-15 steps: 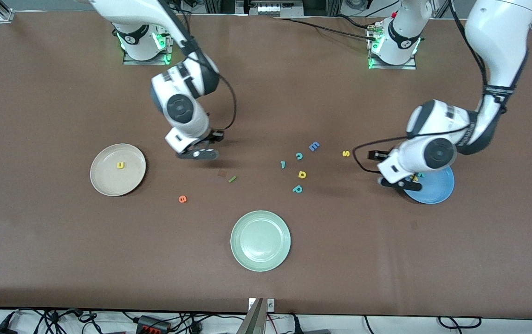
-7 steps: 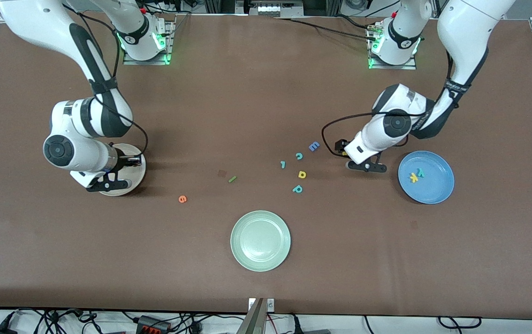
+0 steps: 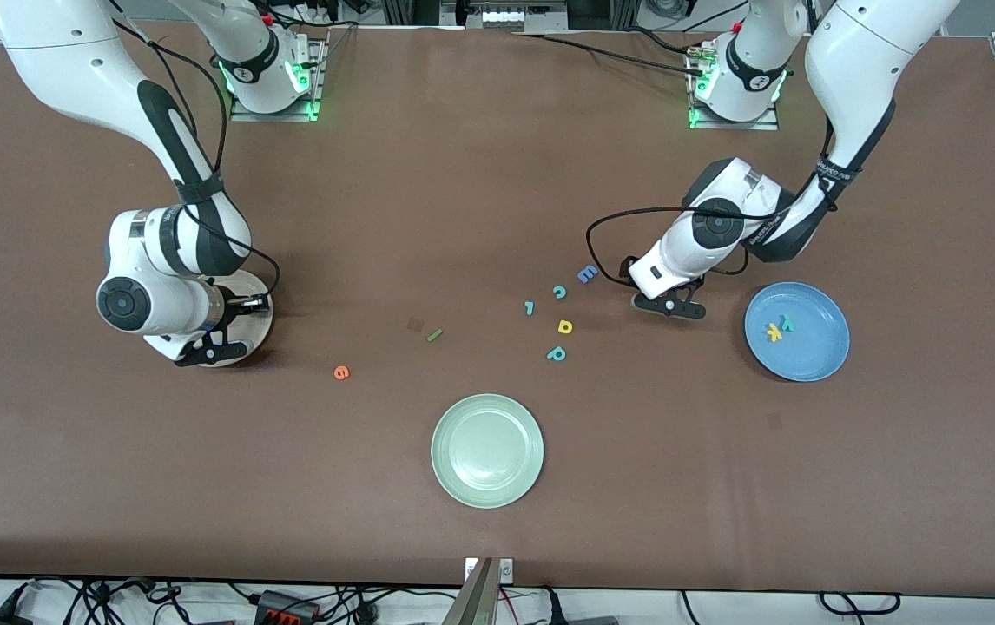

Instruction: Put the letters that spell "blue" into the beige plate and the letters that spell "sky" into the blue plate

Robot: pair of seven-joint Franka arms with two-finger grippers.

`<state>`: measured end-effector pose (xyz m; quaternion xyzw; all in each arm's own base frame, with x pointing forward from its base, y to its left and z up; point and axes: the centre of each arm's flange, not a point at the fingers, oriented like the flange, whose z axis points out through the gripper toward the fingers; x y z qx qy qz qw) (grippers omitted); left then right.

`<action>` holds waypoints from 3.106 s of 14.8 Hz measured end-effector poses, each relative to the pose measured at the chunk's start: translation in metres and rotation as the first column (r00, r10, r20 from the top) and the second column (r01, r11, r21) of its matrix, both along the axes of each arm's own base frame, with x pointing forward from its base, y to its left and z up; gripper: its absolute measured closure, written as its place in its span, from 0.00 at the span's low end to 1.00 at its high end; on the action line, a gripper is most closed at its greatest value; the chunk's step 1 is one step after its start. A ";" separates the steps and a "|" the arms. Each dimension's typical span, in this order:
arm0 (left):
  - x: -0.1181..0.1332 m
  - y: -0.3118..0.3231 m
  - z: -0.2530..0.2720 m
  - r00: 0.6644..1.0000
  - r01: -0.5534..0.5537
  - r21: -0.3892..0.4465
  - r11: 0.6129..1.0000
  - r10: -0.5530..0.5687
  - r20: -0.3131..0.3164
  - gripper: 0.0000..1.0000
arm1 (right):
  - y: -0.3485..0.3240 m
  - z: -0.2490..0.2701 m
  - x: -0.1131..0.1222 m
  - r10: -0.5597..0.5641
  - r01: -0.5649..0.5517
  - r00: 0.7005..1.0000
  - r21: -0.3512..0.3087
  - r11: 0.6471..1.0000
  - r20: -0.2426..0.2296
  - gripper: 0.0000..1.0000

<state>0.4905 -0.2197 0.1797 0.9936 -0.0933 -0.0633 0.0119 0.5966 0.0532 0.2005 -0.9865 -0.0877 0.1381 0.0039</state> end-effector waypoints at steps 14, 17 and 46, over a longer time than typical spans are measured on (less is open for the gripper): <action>0.005 0.005 -0.006 1.000 0.017 -0.001 1.000 -0.017 0.023 0.72 | 0.233 0.020 0.009 -0.636 0.646 0.761 -0.053 0.762 0.128 0.00; 0.024 0.017 0.014 0.999 0.038 0.061 0.997 -0.039 0.002 0.72 | 0.260 0.003 0.000 -0.681 0.692 0.719 -0.055 0.719 0.143 0.00; 0.153 0.197 0.225 0.973 0.175 0.055 0.983 -0.164 -0.162 0.00 | 0.338 -0.026 -0.008 -0.780 0.791 0.601 0.011 0.612 0.175 0.46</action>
